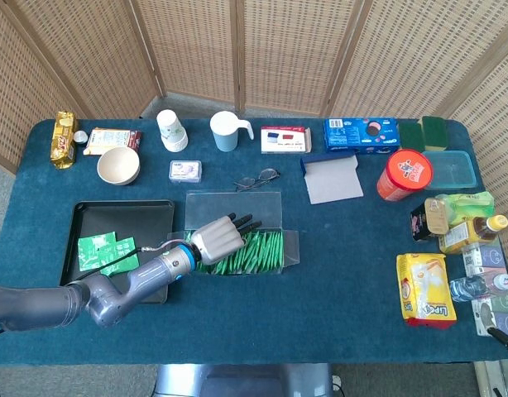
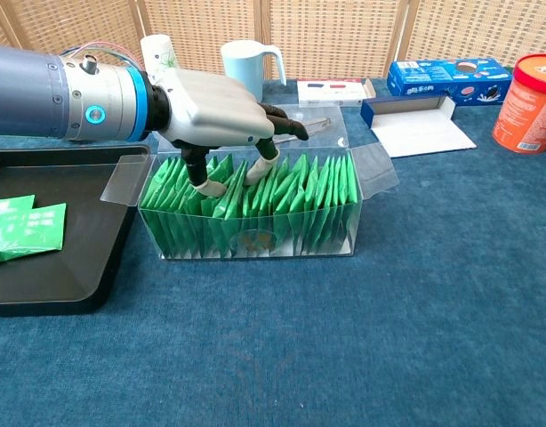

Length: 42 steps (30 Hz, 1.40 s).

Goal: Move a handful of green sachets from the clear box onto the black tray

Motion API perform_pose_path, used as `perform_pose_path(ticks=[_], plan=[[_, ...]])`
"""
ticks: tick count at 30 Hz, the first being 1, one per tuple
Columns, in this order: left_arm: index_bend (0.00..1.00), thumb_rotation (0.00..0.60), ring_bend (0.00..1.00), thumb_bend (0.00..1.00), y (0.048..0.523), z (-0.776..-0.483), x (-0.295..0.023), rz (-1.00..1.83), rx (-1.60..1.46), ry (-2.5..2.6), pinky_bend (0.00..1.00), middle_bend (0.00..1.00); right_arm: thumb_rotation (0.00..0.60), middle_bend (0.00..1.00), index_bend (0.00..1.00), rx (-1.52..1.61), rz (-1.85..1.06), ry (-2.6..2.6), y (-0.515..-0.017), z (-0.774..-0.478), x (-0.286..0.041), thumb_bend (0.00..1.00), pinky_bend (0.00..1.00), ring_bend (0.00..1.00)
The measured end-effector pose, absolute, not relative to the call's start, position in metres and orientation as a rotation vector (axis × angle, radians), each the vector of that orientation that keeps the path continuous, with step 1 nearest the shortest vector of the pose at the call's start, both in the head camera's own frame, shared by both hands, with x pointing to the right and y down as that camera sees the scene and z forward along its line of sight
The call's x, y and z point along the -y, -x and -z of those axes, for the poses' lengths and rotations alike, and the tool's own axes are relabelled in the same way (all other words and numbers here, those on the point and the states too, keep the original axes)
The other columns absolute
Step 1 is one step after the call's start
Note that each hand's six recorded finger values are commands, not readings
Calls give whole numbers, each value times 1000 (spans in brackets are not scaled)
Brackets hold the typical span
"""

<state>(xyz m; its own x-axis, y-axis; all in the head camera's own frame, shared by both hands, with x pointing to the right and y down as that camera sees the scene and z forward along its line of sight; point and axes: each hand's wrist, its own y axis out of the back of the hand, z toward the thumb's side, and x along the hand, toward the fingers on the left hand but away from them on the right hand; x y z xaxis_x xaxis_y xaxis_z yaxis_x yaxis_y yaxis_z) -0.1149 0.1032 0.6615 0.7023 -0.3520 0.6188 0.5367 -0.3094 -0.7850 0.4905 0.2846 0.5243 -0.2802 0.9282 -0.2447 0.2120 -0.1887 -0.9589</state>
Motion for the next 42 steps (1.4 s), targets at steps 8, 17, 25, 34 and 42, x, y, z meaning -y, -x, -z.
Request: perform_pose_path(ticks=[8, 17, 25, 34, 42], plan=[[502, 600, 32, 321, 115, -663, -104, 894, 152, 1663, 234, 31, 509, 206, 123, 1474, -1514, 1353, -491, -524, -285, 390, 248, 168], [581, 600, 59, 357, 116, -665, -103, 900, 145, 1663, 234, 79, 509, 206, 123, 1478, -1509, 1351, -491, -523, -284, 390, 249, 168], [629, 600, 83, 371, 116, -663, -100, 903, 133, 1667, 234, 107, 508, 206, 123, 1479, -1504, 1350, -491, -523, -284, 390, 249, 168], [652, 600, 100, 372, 118, -657, -97, 903, 111, 1676, 234, 129, 508, 206, 122, 1482, -1498, 1350, -490, -522, -283, 390, 249, 168], [643, 600, 101, 372, 126, -642, -91, 902, 71, 1687, 234, 129, 508, 206, 121, 1485, -1487, 1354, -489, -522, -281, 390, 249, 168]])
